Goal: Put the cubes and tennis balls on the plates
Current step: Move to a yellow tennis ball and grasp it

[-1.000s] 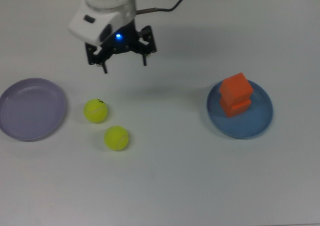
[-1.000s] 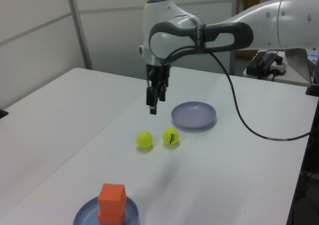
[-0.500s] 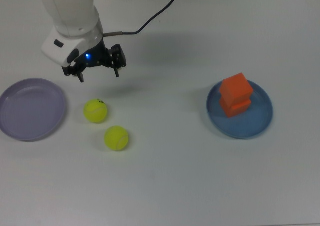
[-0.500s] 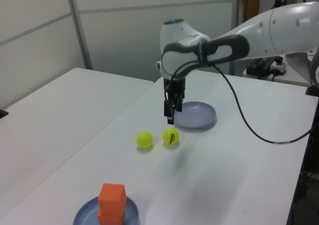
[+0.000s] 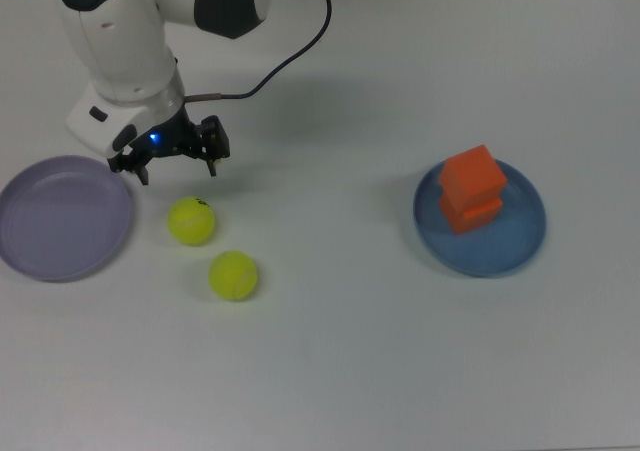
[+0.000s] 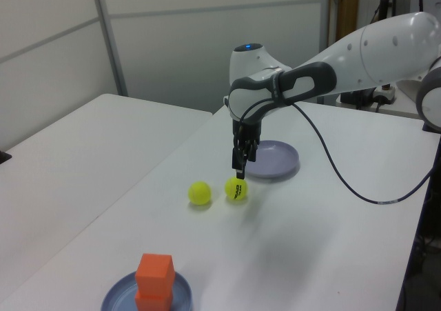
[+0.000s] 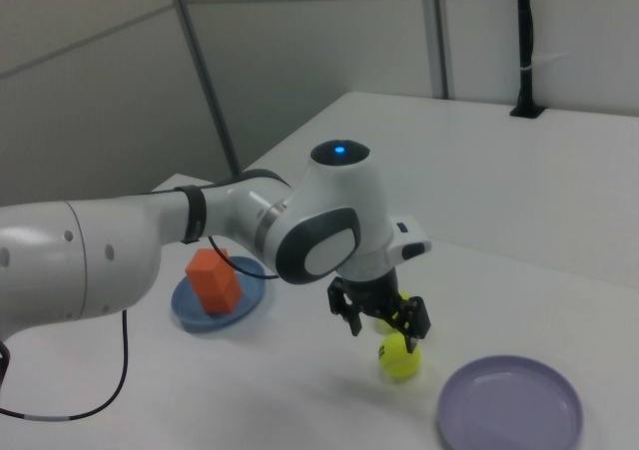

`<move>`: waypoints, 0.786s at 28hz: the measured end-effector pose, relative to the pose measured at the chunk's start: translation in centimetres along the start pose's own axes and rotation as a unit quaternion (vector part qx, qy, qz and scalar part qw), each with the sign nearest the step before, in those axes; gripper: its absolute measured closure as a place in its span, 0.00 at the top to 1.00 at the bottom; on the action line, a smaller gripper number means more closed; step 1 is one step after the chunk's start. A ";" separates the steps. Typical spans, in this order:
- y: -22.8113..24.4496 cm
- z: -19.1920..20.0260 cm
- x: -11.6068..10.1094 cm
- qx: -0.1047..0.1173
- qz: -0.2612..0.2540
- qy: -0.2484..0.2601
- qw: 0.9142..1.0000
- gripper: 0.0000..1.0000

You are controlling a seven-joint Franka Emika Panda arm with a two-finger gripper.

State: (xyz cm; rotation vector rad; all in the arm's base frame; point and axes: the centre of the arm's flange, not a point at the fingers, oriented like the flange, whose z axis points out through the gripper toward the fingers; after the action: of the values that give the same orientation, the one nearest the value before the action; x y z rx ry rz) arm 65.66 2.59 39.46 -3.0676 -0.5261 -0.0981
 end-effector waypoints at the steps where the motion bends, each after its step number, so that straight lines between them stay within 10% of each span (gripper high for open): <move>1: 0.2 0.3 0.1 -0.002 0.001 0.002 1.000 1.00; 22: -0.2 5.6 1.4 -0.013 -0.003 0.006 1.000 1.00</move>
State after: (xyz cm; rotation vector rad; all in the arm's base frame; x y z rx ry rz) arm 67.22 3.41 33.94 -3.0888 -0.5388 -0.1255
